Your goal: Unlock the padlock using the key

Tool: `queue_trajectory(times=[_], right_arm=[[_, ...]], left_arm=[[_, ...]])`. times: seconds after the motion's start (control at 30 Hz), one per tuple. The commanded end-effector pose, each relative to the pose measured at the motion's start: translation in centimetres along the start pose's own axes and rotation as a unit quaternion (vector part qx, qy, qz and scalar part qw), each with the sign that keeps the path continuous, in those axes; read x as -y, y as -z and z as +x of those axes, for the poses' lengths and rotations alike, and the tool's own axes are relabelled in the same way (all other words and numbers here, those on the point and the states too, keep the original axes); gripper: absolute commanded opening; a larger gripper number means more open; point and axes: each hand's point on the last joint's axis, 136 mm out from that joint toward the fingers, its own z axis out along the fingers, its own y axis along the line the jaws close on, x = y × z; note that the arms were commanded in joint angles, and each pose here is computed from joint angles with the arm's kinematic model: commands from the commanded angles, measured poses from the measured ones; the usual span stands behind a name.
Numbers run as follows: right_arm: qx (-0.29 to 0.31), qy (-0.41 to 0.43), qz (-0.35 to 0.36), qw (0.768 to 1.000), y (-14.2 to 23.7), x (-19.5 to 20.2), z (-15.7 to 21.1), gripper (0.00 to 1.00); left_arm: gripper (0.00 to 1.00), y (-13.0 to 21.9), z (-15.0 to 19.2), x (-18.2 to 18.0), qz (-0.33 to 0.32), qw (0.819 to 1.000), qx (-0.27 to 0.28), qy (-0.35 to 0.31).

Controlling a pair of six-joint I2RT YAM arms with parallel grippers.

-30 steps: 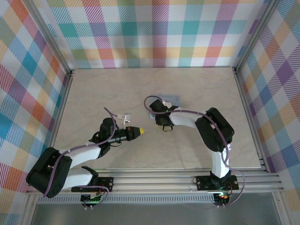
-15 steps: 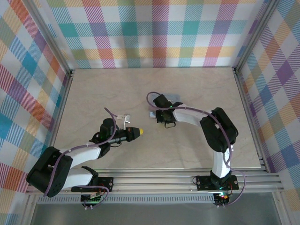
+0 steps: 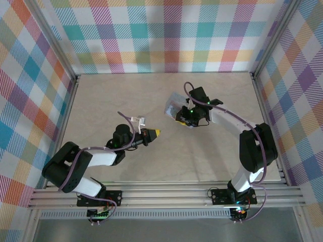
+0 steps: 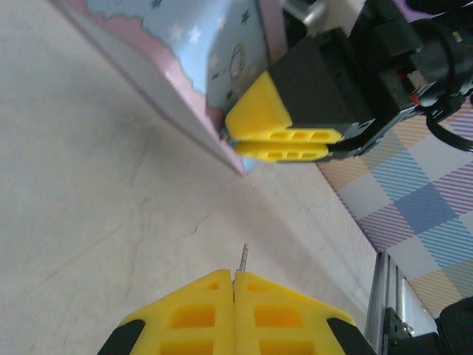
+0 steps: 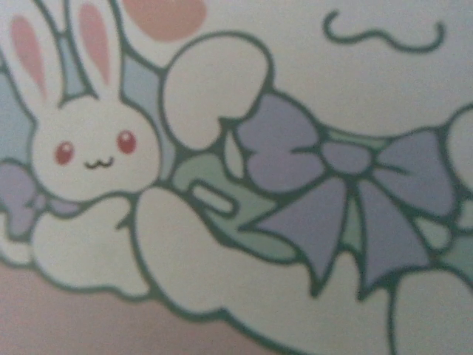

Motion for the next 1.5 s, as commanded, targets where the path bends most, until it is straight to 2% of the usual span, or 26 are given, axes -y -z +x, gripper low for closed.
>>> queue_trajectory(times=[0.0, 0.2, 0.53, 0.87, 1.13, 1.47], right_arm=[[-0.032, -0.024, -0.068, 0.997, 2.2, -3.0, 0.8, 0.00], [-0.047, -0.060, -0.076, 0.994, 3.5, -3.8, 0.2, 0.00], [-0.056, -0.090, -0.063, 0.992, 3.4, -3.8, -0.7, 0.00], [-0.061, -0.107, -0.072, 0.990, 2.9, -3.8, -1.1, 0.00], [-0.059, -0.117, -0.072, 0.989, 2.7, -3.3, -1.5, 0.00], [-0.056, -0.123, -0.073, 0.988, 2.6, -2.9, -1.8, 0.00]], left_arm=[[0.00, -1.1, -3.4, 2.2, 0.039, 0.995, 0.071, -0.057], [0.00, -3.7, -4.1, 1.7, 0.054, 0.993, 0.094, -0.056], [0.00, -6.7, -4.3, 1.6, 0.077, 0.992, 0.087, -0.056], [0.00, -7.4, -4.2, 2.4, 0.095, 0.991, 0.080, -0.050], [0.00, -7.4, -2.8, 1.9, 0.083, 0.993, 0.070, -0.049], [0.00, -7.2, -3.0, 2.5, 0.080, 0.992, 0.080, -0.056]])
